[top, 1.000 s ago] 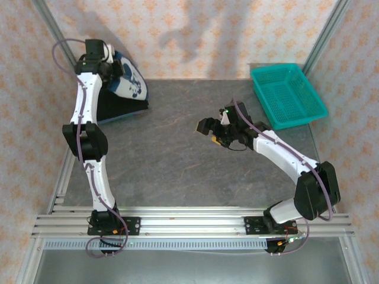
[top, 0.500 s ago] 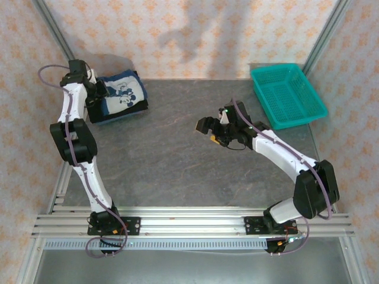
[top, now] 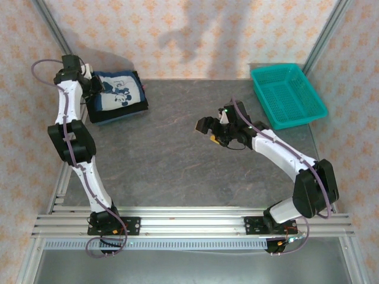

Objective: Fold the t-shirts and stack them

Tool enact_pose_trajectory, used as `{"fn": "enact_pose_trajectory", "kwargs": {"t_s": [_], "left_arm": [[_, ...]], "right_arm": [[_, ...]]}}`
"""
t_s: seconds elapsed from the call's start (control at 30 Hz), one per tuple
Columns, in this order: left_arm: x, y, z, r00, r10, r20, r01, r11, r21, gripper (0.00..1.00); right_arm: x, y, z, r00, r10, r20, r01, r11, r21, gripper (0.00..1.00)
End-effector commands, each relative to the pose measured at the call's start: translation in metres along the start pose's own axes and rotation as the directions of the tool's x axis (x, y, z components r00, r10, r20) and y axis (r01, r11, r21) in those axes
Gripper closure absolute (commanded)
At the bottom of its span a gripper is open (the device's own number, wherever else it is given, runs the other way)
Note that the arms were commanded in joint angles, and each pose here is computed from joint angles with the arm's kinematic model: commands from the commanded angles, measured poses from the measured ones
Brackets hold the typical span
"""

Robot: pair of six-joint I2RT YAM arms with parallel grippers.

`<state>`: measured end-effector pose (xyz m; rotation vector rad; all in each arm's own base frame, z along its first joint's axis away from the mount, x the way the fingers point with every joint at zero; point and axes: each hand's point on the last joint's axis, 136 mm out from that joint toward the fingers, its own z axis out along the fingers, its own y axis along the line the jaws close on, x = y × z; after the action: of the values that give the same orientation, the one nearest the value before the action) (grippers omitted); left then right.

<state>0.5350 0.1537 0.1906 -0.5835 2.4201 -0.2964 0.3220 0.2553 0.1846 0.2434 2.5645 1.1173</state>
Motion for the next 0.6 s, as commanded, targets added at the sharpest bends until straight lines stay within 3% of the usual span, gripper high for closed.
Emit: {"fn": "enact_pose_trajectory", "kwargs": {"t_s": [0.0,0.23,0.3,0.33,0.4,0.57], "left_arm": [[0.004,0.018,0.006,1.000,-0.005,-0.029,0.005,1.000,-0.011,1.00],[0.009,0.028,0.033,0.997,-0.036,-0.065,0.035,0.999,-0.023,0.98],[0.006,0.028,0.039,0.996,-0.055,-0.073,0.054,0.998,-0.018,0.67],[0.003,0.027,0.039,0.996,-0.062,-0.067,0.062,0.998,-0.014,0.57],[-0.008,0.025,0.033,0.996,-0.075,-0.044,0.075,0.997,-0.012,0.48],[-0.043,0.030,-0.017,0.992,-0.081,0.096,0.093,0.988,-0.124,0.38]], "right_arm": [[-0.008,0.008,-0.001,1.000,-0.003,0.006,0.003,1.000,-0.010,0.11],[-0.008,0.009,0.002,1.000,-0.006,-0.015,0.006,1.000,-0.004,0.11],[-0.007,0.009,0.001,1.000,-0.013,-0.021,0.013,1.000,0.003,0.11],[-0.007,0.009,0.001,1.000,-0.016,-0.025,0.016,1.000,0.004,0.11],[-0.007,0.010,0.000,0.999,-0.018,-0.031,0.018,1.000,0.006,0.11],[-0.010,0.021,-0.009,0.999,-0.039,-0.015,0.039,0.999,-0.014,0.11]]}}
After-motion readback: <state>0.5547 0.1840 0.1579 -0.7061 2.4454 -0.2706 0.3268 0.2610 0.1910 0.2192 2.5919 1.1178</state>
